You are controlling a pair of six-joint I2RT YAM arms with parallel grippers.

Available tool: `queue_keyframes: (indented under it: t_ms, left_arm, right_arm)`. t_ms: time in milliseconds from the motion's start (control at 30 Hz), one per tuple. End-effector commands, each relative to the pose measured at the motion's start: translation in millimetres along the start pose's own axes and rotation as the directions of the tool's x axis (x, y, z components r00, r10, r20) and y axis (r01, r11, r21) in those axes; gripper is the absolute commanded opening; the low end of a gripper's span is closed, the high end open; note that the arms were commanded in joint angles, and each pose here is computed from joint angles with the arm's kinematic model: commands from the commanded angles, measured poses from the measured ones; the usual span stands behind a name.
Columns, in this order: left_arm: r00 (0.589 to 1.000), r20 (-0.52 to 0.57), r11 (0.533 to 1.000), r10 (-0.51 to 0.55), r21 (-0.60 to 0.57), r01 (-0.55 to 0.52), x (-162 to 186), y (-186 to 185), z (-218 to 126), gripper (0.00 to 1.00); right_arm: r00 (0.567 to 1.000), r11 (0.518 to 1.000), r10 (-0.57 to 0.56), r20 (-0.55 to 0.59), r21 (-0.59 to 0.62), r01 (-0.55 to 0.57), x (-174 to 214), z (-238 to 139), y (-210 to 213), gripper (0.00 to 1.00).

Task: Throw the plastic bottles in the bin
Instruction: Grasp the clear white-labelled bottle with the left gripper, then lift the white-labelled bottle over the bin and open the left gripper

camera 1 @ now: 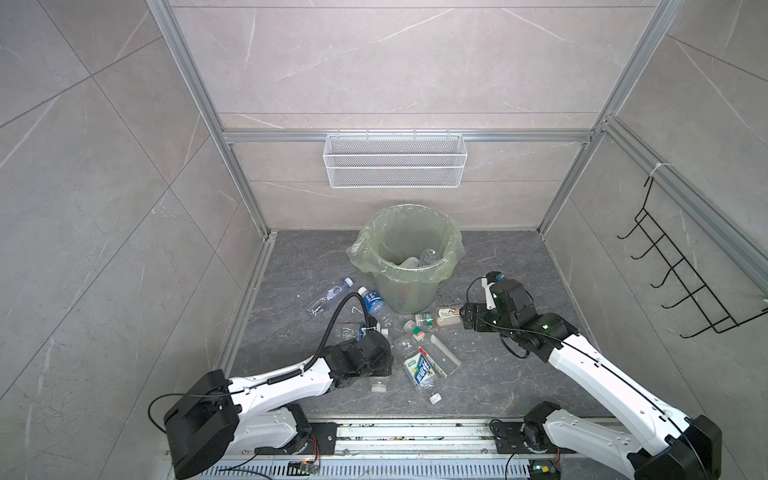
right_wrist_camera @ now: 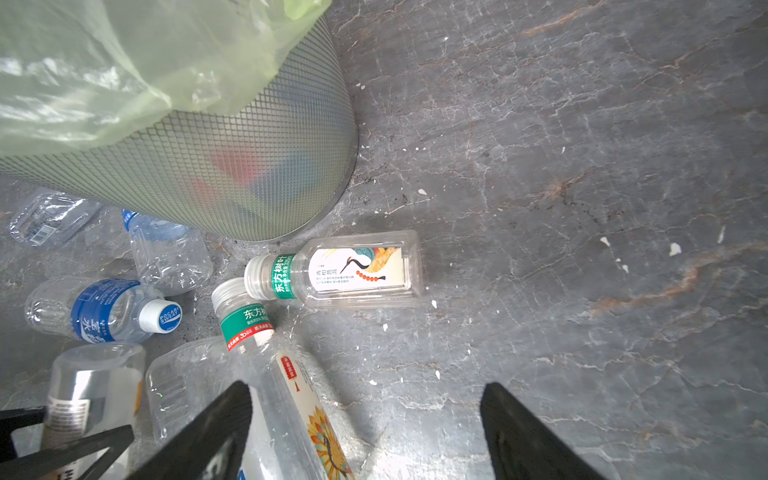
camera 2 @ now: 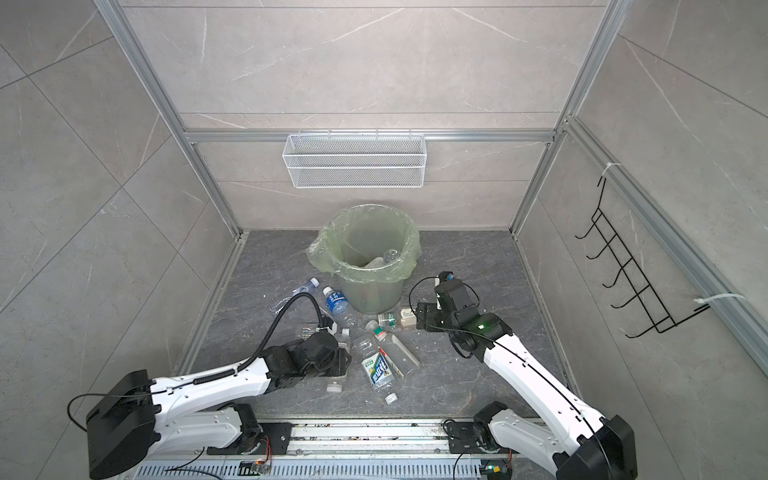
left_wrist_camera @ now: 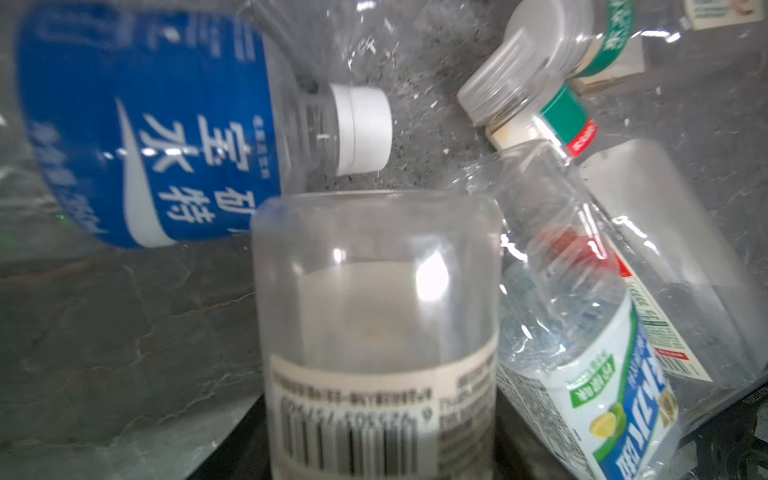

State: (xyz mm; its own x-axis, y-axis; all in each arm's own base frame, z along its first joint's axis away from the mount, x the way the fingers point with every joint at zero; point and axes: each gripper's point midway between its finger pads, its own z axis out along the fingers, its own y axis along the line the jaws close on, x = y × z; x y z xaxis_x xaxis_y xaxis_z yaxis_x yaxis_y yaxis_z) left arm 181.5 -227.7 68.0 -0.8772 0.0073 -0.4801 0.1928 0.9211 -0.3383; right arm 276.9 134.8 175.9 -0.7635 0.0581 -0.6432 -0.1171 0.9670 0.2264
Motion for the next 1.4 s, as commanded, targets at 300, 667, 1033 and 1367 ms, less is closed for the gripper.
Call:
queue_keyframes:
  t_ms: [300, 667, 1033, 1367]
  left_arm:
    - [0.946, 0.289, 0.987, 0.149, 0.007, -0.158, -37.1, 13.0, -50.8, 0.57]
    - [0.829, 0.513, 0.964, 0.221, 0.013, -0.265, -63.3, 15.1, -101.5, 0.6]
    - [0.725, 0.626, 0.931, 0.289, -0.008, -0.364, -96.7, -7.7, -153.6, 0.62]
    - [0.614, 0.676, 0.86, 0.408, -0.059, -0.506, -158.6, -75.6, -198.5, 0.61]
  right_arm:
    - [0.998, 0.999, 0.023, 0.053, -0.025, -0.022, 3.9, 9.6, -1.9, 0.87]
    - [0.998, 0.999, 0.023, 0.052, -0.045, -0.021, 1.2, 14.8, 3.3, 0.86]
    - [0.998, 0.998, 0.031, 0.059, -0.062, -0.027, -0.8, 17.2, 6.6, 0.85]
    - [0.996, 0.996, 0.03, 0.085, -0.088, -0.023, -7.4, 11.9, 11.4, 0.84]
